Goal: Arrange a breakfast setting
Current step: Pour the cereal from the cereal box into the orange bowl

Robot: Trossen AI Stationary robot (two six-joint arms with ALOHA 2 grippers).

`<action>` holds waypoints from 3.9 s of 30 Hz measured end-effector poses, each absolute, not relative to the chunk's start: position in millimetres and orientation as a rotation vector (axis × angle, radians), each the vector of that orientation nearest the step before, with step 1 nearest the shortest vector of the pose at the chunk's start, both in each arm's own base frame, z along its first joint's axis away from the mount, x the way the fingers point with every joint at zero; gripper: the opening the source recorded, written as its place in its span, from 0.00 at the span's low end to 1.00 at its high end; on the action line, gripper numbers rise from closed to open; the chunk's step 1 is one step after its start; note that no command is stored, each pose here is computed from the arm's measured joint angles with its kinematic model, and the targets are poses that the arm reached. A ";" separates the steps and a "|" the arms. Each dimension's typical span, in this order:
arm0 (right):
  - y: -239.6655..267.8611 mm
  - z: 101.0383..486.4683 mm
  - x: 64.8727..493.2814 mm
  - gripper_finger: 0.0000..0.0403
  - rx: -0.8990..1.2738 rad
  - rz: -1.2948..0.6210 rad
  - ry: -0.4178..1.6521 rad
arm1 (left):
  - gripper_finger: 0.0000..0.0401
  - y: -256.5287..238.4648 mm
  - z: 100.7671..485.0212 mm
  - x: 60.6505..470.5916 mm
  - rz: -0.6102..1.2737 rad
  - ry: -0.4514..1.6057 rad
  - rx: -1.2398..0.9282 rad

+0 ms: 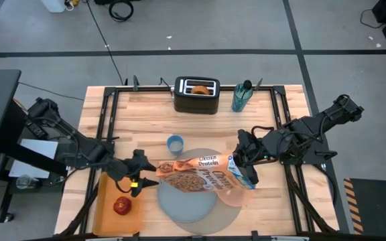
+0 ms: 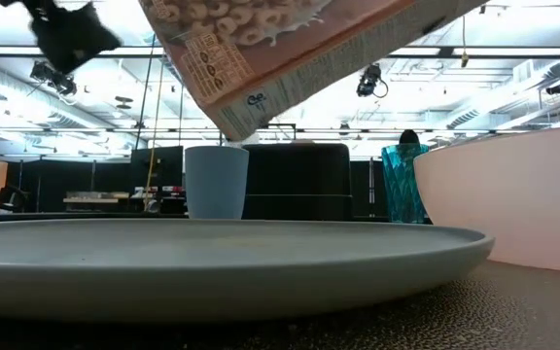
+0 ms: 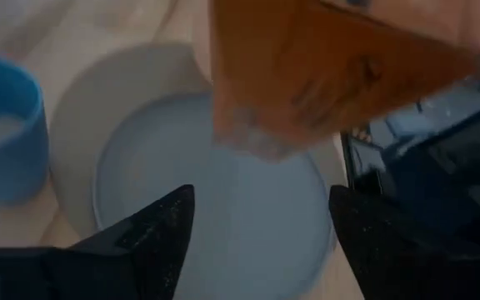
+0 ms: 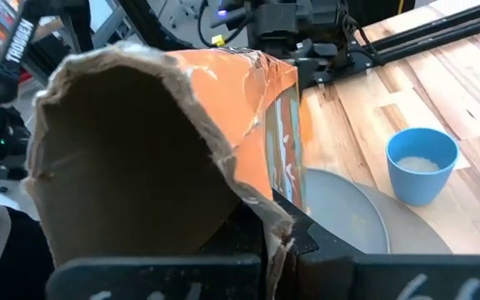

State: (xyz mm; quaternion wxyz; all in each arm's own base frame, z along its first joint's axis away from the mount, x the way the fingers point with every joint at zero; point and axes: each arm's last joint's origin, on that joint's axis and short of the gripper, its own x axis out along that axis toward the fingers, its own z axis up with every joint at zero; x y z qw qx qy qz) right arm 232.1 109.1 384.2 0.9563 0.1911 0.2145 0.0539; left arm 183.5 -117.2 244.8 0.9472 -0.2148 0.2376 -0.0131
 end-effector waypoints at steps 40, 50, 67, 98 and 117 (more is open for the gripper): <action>109.6 377.9 227.8 0.04 0.415 0.033 0.492 | 0.47 -109.1 255.6 223.0 -0.108 0.313 -0.386; 107.9 365.3 213.6 0.23 0.484 0.038 0.702 | 0.47 -100.3 285.1 229.4 -0.104 0.457 -0.296; 96.4 353.5 165.6 0.28 0.560 -0.023 1.088 | 0.47 -92.2 288.6 239.8 -0.110 0.603 -0.333; 60.2 382.7 104.9 0.27 0.632 0.043 0.935 | 0.46 -76.1 346.1 294.5 -0.069 0.861 -0.284; 53.9 385.1 97.8 0.27 0.555 0.039 0.876 | 0.46 -72.9 374.3 318.7 -0.086 0.974 -0.250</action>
